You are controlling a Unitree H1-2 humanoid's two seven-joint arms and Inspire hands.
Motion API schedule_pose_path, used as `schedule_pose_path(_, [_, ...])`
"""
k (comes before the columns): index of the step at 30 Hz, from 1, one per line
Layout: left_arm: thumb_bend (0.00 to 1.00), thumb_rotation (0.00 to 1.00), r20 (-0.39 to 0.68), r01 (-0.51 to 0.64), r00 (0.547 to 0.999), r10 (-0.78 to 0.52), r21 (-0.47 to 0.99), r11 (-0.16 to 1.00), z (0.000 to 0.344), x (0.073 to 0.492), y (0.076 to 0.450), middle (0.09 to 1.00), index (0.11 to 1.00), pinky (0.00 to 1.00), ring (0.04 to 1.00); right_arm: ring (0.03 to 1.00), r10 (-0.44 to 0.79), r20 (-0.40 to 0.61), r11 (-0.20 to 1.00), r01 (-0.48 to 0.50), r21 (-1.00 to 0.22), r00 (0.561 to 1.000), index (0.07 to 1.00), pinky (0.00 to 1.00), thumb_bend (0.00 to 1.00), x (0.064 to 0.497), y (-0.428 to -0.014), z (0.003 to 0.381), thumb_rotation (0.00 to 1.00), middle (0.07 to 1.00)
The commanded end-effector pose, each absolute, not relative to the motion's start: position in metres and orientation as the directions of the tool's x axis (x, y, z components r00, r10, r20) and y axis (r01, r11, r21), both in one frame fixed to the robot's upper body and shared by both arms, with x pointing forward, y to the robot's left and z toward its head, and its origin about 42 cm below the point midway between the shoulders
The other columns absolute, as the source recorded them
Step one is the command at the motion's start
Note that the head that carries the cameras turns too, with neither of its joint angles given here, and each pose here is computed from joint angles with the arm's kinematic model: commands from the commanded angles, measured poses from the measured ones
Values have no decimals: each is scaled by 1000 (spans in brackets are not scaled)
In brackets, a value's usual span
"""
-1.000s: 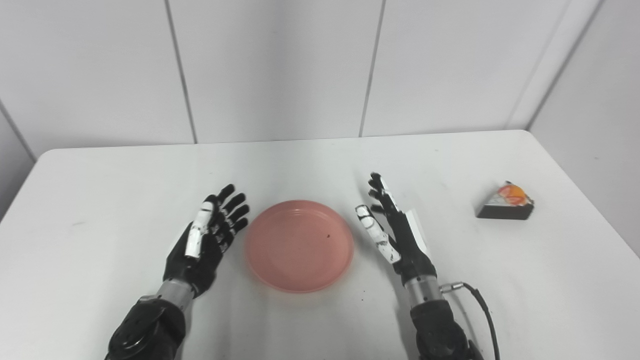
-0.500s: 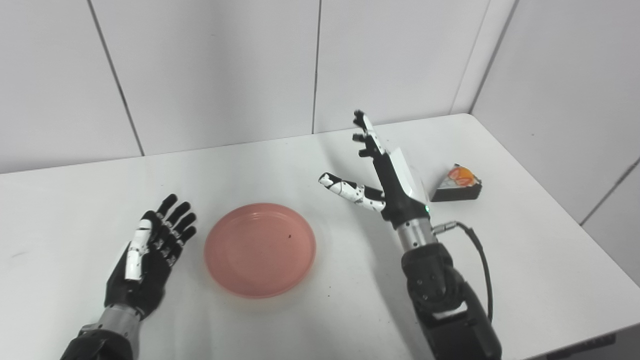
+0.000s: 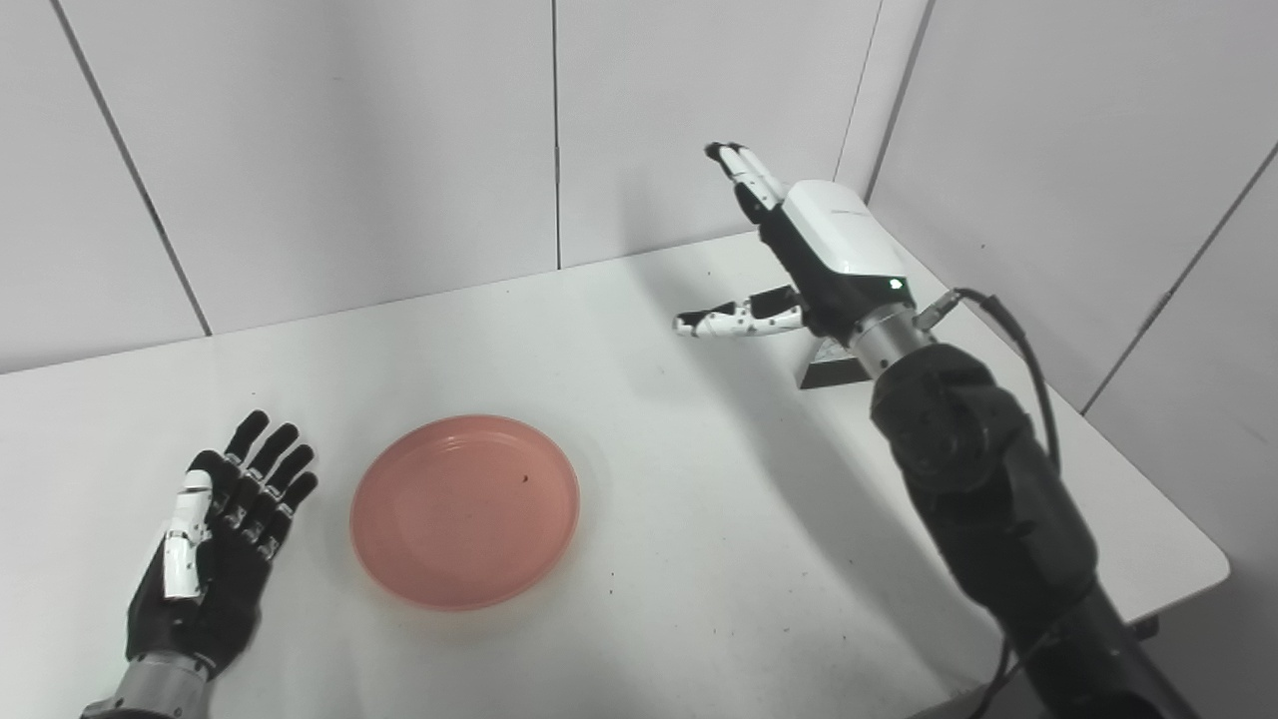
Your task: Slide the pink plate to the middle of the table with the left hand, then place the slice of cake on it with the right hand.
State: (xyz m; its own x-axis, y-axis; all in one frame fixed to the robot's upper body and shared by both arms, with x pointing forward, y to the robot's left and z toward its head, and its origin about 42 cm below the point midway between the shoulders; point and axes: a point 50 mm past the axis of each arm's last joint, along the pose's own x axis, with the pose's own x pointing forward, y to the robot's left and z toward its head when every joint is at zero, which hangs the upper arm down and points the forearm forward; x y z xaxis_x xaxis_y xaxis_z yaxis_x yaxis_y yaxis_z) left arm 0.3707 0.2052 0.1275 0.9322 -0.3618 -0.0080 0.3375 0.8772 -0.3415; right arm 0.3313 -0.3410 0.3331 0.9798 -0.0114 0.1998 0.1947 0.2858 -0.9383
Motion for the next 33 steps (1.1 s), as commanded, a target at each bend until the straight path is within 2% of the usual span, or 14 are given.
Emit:
schedule_pose_path(1, [377,1000,-103,301,928,-357,-355,885,112,366,213,939,938,968,937,910,-35,257,252,257,-933,966,974,662,992,330,-349,363,417,980])
schedule_pose_path(7, [359,1000,-113,296,928,-354,-352,888,112,366,216,937,938,966,933,920,-109,141,226,163,-960,984,977,658,1000,330,-383,378,391,984])
schedule_pose_path(15, [355,1000,-119,292,929,-351,-347,891,111,366,219,941,937,968,937,924,-190,37,219,79,-972,981,948,689,1000,330,-412,386,398,983])
schedule_pose_path(17, [354,1000,-121,290,929,-349,-347,892,111,366,219,942,937,967,938,928,-202,17,217,61,-974,979,945,705,1000,331,-416,386,409,981])
schedule_pose_path(22, [355,1000,-122,287,931,-345,-345,894,112,367,220,941,933,965,937,931,-220,-39,225,12,-974,975,935,754,1000,338,-426,383,353,973])
schedule_pose_path(29, [350,1000,-125,289,930,-347,-339,896,111,367,222,941,935,967,938,938,-239,-113,214,-61,-975,964,922,787,1000,349,-435,379,329,976])
schedule_pose_path(33, [349,1000,-129,284,930,-343,-339,897,110,367,223,936,929,958,932,928,-245,-135,231,-77,-970,960,914,769,1000,356,-438,373,312,980])
